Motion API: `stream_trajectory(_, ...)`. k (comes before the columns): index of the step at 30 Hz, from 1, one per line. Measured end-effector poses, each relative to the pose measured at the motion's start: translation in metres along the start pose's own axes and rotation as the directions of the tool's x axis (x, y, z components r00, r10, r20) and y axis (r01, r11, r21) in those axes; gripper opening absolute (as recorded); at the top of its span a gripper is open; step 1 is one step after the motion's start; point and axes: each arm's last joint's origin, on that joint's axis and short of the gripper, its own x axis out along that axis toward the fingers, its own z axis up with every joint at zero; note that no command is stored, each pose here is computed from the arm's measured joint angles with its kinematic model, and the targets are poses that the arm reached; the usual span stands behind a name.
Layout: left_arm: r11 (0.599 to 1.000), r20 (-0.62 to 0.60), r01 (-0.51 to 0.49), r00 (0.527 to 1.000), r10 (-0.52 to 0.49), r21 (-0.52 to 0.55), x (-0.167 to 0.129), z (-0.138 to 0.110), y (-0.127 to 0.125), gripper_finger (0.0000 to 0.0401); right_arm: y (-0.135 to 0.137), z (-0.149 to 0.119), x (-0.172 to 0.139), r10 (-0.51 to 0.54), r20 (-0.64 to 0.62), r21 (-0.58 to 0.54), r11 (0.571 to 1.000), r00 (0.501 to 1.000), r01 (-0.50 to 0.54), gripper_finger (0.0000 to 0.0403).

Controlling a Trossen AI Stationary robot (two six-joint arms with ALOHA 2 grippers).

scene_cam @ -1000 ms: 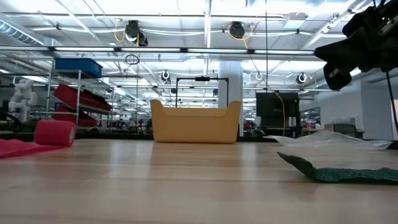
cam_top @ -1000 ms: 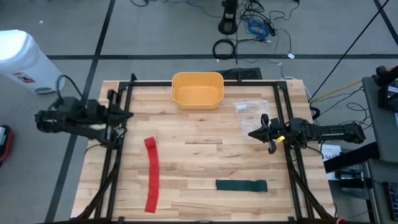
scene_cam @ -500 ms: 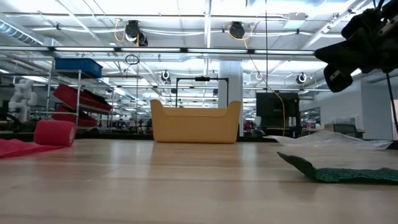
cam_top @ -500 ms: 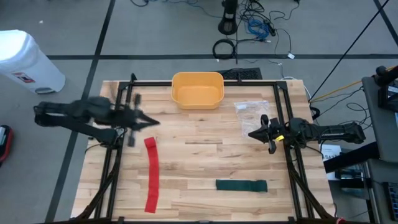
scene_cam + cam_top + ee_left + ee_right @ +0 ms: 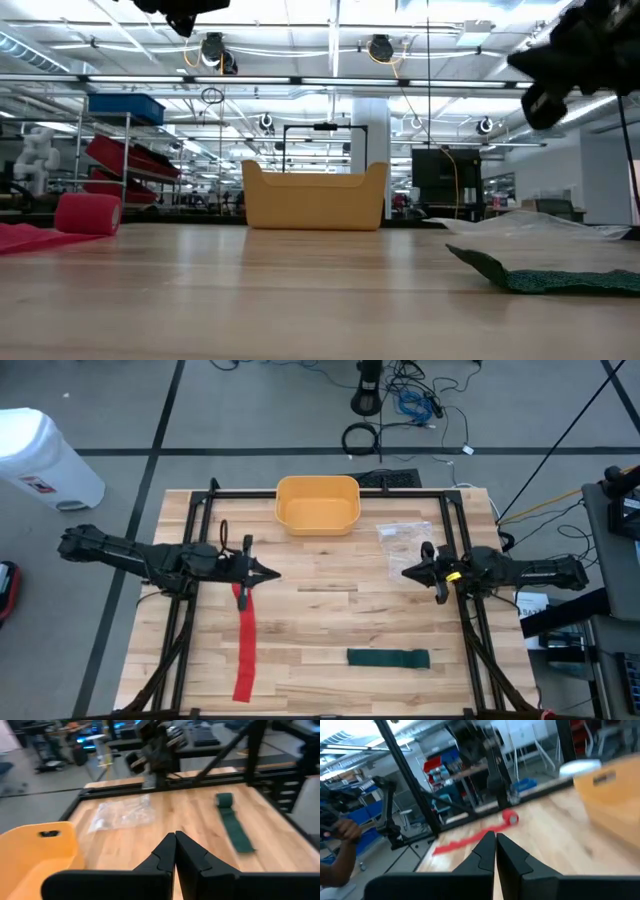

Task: Roll bandage
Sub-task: Roll the red bandage

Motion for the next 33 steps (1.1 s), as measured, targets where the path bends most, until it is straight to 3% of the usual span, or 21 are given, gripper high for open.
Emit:
stream_trajectory(7, 0.999, 0.019, -0.032, 0.999, 0.032, -0.004, -0.007, 0.003, 0.003, 0.0017, 0.028, 0.069, 0.005, 0.024, 0.064, -0.189, 0.982, 0.998, -0.011, 0.0000)
stream_trajectory(10, 1.000, -0.015, -0.029, 0.999, 0.029, 0.002, -0.008, -0.001, 0.002, 0.0017, 0.033, 0.080, 0.020, 0.011, 0.015, -0.201, 0.979, 1.000, -0.008, 0.0000)
stream_trajectory(18, 0.997, -0.206, -0.073, 0.976, 0.069, -0.014, -0.010, -0.019, 0.003, 0.0017, 0.036, 0.029, 0.073, -0.017, -0.283, -0.145, 0.989, 0.959, -0.025, 0.0000)
stream_trajectory(26, 0.984, -0.419, -0.166, 0.899, 0.125, -0.062, -0.017, -0.041, 0.004, 0.0017, 0.047, -0.006, 0.104, 0.025, -0.369, -0.172, 0.981, 0.929, -0.094, 0.0000)
stream_trajectory(33, 0.964, -0.610, -0.204, 0.790, 0.060, -0.169, -0.030, -0.059, -0.006, 0.0017, 0.045, -0.014, 0.108, 0.005, -0.404, -0.162, 0.984, 0.915, -0.076, 0.0000)
